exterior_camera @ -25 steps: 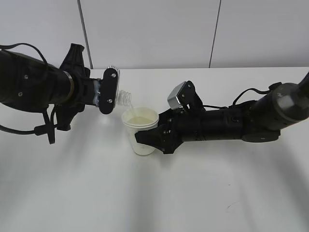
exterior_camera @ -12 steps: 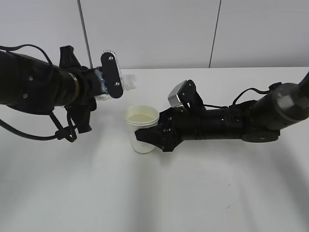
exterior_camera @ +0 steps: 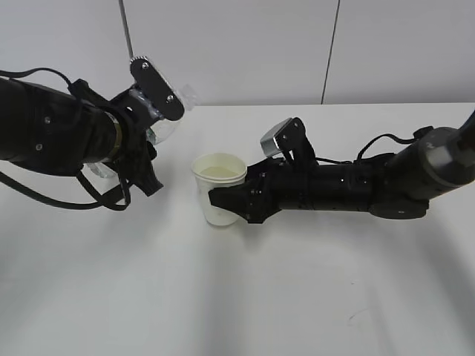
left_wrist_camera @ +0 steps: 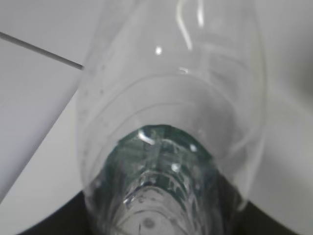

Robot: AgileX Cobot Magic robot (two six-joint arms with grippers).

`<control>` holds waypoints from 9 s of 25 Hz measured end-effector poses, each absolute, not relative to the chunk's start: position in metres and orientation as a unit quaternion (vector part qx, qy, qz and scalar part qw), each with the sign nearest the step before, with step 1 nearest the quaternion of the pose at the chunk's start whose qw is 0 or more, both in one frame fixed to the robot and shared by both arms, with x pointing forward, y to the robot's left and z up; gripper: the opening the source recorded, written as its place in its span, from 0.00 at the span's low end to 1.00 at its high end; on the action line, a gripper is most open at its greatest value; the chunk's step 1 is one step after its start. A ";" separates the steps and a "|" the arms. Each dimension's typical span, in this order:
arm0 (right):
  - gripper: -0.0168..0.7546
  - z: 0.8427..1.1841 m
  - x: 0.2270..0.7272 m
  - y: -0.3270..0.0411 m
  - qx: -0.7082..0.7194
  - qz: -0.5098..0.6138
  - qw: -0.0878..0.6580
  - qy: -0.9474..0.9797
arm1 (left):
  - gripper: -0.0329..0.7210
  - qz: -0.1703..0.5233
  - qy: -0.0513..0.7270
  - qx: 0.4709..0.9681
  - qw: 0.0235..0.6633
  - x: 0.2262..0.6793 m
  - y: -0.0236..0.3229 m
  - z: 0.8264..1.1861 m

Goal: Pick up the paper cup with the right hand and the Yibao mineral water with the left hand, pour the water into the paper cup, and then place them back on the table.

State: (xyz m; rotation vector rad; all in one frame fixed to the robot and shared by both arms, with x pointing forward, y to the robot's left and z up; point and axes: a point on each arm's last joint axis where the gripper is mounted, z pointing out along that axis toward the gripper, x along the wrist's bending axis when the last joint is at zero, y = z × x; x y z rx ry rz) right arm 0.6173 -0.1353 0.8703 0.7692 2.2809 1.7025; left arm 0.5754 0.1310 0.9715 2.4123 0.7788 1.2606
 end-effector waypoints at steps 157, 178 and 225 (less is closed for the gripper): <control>0.87 0.848 0.663 -0.226 0.456 0.542 0.294 0.642 | 0.46 0.250 0.367 0.730 0.520 0.672 0.230 0.887; 0.84 0.878 0.615 -0.231 0.446 0.529 0.298 0.657 | 0.46 0.250 0.367 0.730 0.520 0.672 0.230 0.887; 0.79 0.927 0.576 -0.235 0.427 0.551 0.323 0.640 | 0.71 0.251 0.351 0.707 0.560 0.672 0.226 0.897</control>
